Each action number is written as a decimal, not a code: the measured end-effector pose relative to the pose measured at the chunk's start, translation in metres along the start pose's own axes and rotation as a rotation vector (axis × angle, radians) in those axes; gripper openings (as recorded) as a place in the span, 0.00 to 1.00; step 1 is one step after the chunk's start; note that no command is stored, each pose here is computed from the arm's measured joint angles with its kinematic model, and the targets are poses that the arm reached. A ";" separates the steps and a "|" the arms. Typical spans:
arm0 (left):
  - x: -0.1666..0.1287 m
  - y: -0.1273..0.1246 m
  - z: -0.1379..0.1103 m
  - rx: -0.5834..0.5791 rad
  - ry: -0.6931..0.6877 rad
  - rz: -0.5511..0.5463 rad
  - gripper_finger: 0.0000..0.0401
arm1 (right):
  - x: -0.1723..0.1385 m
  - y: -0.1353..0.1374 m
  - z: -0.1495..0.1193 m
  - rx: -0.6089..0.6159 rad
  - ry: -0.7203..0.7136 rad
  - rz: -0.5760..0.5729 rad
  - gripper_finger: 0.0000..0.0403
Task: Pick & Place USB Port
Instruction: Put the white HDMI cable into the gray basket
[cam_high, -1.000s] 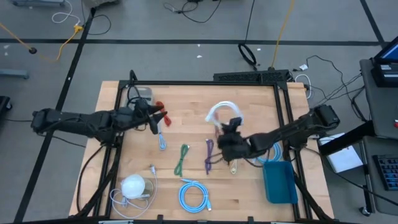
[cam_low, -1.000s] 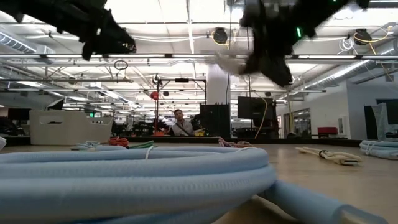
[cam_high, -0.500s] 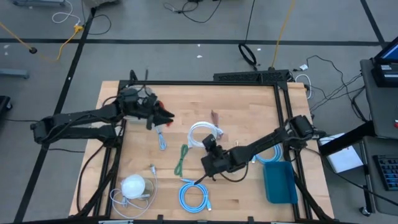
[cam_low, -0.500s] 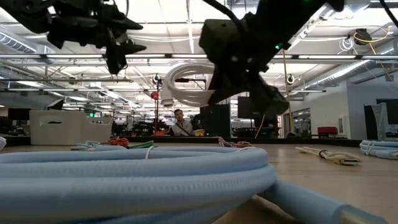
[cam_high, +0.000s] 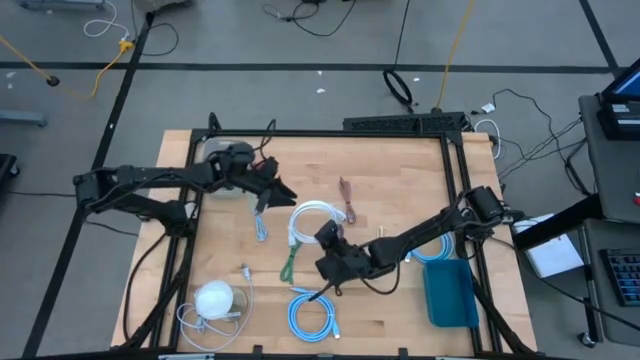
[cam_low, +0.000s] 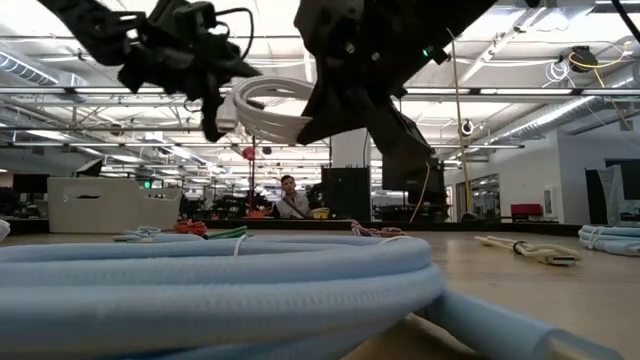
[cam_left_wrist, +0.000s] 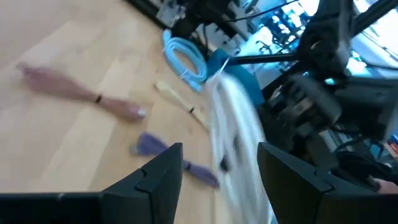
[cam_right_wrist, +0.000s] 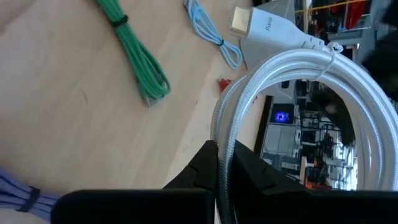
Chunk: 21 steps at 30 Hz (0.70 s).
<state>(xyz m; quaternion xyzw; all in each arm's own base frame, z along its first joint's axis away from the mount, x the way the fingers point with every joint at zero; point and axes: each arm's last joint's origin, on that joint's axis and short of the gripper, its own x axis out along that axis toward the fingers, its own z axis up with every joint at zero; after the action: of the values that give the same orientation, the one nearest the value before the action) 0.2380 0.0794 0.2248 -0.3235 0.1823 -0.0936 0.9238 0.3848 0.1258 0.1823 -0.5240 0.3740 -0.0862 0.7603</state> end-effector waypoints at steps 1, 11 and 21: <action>0.003 -0.002 0.004 0.008 0.004 -0.011 0.53 | 0.000 0.000 0.000 0.001 -0.001 0.001 0.03; 0.020 -0.015 0.007 0.035 0.080 -0.074 0.53 | 0.000 0.000 0.000 0.014 0.010 -0.015 0.03; 0.025 -0.021 0.001 0.043 0.112 -0.073 0.53 | 0.000 -0.001 0.001 0.026 0.000 -0.020 0.03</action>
<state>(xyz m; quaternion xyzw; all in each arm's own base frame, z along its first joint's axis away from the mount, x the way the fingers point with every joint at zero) 0.2598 0.0566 0.2314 -0.3045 0.2198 -0.1493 0.9147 0.3855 0.1263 0.1833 -0.5178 0.3675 -0.0983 0.7663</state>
